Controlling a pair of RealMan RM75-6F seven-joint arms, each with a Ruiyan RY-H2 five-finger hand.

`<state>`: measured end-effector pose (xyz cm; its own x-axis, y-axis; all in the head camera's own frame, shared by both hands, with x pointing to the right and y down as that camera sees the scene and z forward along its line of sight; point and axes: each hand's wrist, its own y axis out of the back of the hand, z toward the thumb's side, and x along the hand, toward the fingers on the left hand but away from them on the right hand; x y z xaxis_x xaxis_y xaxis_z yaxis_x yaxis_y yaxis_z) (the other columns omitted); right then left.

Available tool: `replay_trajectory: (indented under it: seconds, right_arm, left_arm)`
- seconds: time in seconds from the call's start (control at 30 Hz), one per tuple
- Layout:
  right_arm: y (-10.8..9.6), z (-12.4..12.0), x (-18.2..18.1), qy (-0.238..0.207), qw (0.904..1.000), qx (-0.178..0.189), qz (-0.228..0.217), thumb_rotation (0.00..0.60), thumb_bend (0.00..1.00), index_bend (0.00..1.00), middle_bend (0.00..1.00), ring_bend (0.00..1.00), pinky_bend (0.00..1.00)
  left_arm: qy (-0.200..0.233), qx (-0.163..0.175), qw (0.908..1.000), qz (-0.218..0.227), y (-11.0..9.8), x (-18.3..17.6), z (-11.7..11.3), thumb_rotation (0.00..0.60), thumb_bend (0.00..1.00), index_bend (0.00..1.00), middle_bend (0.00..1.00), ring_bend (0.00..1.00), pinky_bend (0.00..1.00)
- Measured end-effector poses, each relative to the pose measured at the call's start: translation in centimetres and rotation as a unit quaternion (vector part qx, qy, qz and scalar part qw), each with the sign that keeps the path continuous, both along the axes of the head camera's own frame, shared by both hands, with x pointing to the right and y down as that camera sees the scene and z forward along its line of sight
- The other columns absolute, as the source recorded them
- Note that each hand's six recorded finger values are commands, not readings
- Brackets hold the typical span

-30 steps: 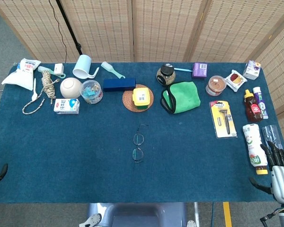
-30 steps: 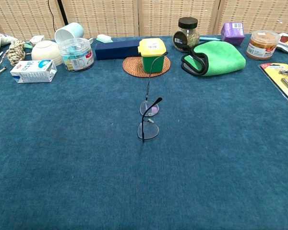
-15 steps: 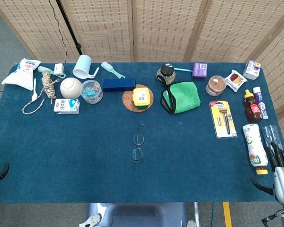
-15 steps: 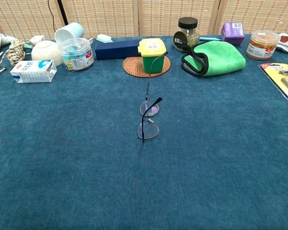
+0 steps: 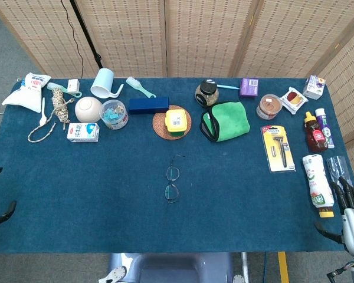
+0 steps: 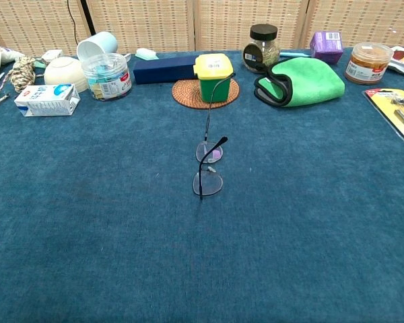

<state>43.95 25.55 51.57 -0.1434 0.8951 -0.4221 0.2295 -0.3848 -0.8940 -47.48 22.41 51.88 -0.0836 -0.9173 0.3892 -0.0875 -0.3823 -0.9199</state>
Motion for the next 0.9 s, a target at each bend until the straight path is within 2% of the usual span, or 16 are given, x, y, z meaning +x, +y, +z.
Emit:
replay_trajectory:
  seconds: [0.23,0.37,0.6,0.9]
  right_arm:
    - [0.3,-0.4,0.3,0.004,1.0,0.001,0.005,0.6,0.22,0.06,0.0,0.0,0.0]
    - [0.4,-0.5,0.4,0.005,1.0,0.001,0.007,0.6,0.22,0.06,0.0,0.0,0.0]
    - [0.4,-0.8,0.3,0.004,1.0,0.004,0.006,0.6,0.22,0.06,0.0,0.0,0.0]
    - [0.5,-1.1,0.5,0.004,0.9999,0.008,0.007,0.6,0.22,0.06,0.0,0.0,0.0]
  left_arm:
    - [-0.007,-0.026,0.9976,0.064,-2.0,1.9,1.3,0.488,0.35,0.12,0.09,0.09,0.0]
    - [0.006,-0.046,0.9943,0.096,-3.1,3.4,2.2,0.487,0.35,0.11,0.09,0.09,0.0]
    - [0.032,-0.076,0.9833,0.162,-5.4,6.9,3.8,0.486,0.35,0.1,0.09,0.08,0.0]
    - [0.073,-0.113,0.9653,0.224,-7.3,11.7,5.7,0.485,0.35,0.1,0.09,0.08,0.0]
